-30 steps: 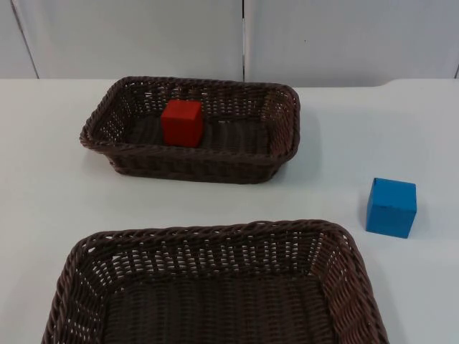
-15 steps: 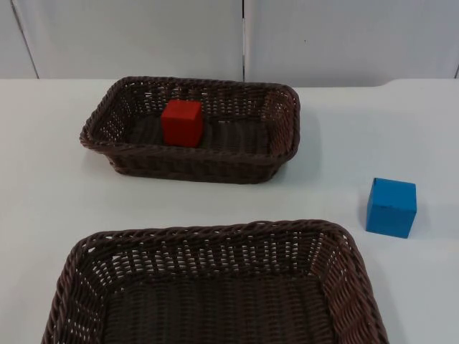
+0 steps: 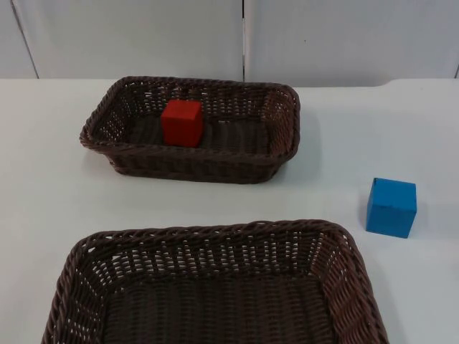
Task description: Pick up one cube with the left hand and place it into the upper basket. Pick up one cube with the right hand and place it into the lower basket.
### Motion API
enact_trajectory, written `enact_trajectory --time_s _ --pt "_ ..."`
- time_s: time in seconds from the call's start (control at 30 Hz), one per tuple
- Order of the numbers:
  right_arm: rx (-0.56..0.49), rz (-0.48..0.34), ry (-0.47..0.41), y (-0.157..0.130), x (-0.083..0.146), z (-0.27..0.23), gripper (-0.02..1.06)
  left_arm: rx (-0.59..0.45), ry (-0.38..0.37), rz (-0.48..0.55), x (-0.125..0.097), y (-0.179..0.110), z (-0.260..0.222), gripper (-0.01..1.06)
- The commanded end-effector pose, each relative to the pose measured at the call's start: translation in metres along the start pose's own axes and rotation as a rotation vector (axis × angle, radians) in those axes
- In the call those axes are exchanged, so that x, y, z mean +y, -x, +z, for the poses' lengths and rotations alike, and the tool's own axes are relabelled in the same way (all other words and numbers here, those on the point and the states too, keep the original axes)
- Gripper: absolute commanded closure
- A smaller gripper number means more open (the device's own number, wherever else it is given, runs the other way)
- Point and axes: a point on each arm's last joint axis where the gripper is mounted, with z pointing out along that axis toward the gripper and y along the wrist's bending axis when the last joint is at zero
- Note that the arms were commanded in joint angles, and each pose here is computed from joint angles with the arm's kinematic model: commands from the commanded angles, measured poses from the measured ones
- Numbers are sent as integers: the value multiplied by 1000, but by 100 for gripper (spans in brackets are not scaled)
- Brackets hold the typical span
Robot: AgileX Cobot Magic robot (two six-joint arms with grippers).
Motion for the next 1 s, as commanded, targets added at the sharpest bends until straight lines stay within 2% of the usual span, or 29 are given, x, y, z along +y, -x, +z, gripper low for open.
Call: enact_trajectory --time_s 0.0,0.27,0.67,0.9,0.97 --pt "14 5 0 9 0 12 0 0 -1 -1 0 -1 0 13" --pt "154 4 1 22 0 64 0 2 2 3 0 -1 0 13" --pt "279 11 28 24 3 120 0 2 2 3 0 -1 0 13" --pt "344 22 114 18 14 148 0 2 4 5 0 -1 0 13" --pt "360 -4 126 16 22 157 0 0 4 5 0 -1 0 13"
